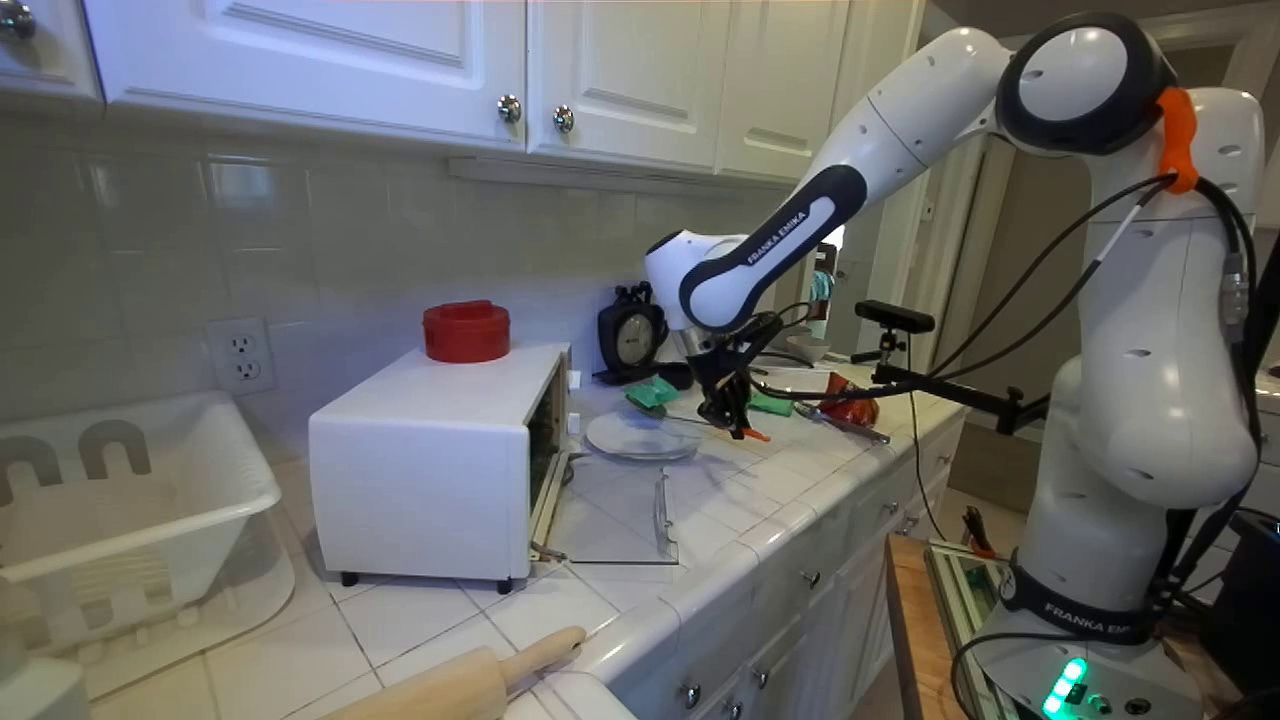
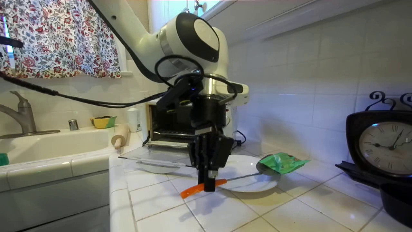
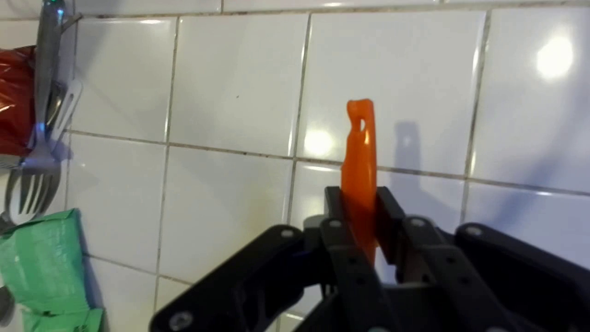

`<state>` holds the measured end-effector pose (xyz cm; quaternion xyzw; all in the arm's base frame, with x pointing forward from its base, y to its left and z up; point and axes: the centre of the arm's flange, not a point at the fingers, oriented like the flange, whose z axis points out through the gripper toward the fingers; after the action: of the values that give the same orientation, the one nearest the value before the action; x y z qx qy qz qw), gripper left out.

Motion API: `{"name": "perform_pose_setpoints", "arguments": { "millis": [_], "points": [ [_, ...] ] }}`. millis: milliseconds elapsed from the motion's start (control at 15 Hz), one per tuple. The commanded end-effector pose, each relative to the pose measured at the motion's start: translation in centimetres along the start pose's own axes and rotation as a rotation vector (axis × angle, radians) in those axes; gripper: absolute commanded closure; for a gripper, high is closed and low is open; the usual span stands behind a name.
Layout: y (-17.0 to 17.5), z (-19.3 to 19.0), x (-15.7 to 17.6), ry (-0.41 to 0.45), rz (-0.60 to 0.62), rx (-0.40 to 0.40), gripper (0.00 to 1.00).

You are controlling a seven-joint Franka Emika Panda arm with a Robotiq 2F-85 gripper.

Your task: Use the spatula to pick up the green packet and put it into the microwave

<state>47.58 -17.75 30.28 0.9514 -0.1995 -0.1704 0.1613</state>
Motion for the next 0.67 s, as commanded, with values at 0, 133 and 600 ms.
{"name": "perform_pose_setpoints", "arguments": {
  "millis": [0, 133, 600],
  "points": [
    [-1.0, 1.0, -0.5, 0.084, 0.074, -0.135, 0.95],
    [-1.3, 1.7, -0.8, 0.106, 0.095, -0.200, 0.95],
    [-0.9, 2.3, -4.0, 0.088, 0.010, -0.302, 0.95]
  ]
}}
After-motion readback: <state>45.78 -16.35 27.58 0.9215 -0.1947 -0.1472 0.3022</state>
